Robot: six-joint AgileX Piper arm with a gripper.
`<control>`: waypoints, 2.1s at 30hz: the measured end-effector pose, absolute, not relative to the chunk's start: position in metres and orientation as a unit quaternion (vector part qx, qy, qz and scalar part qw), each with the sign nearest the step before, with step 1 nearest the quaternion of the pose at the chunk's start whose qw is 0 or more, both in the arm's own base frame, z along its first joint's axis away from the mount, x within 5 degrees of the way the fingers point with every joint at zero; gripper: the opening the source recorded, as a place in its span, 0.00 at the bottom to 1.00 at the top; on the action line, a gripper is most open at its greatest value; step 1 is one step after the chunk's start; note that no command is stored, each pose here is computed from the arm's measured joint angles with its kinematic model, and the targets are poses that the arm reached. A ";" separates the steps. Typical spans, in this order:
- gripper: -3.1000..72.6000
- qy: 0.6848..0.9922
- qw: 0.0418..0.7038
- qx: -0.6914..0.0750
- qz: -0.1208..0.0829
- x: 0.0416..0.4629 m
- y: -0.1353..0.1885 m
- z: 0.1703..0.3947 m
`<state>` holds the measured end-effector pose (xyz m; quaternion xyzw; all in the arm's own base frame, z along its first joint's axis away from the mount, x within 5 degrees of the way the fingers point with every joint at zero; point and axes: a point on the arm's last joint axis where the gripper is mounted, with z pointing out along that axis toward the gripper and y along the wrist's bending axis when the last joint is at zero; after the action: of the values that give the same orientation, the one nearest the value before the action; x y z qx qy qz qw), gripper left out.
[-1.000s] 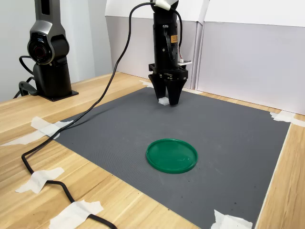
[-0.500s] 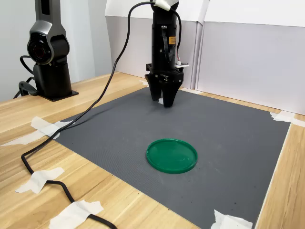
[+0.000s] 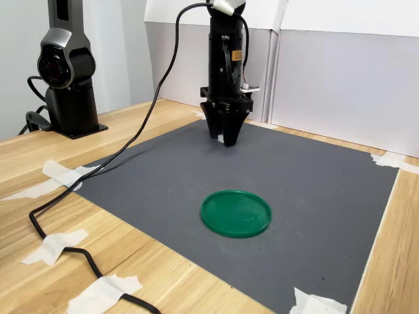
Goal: Grasp a white terminal and put it on the green lid.
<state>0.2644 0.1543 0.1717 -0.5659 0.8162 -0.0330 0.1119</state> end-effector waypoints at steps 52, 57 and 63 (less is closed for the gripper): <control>0.40 0.923 0.148 -0.348 -0.078 0.376 -0.021 0.247; 0.40 0.926 0.127 -0.350 -0.069 0.382 -0.022 0.227; 0.40 0.924 0.124 -0.355 -0.076 0.390 -0.023 0.211</control>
<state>0.3905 -0.0234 0.2106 -0.3545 0.9236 -0.0759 0.1243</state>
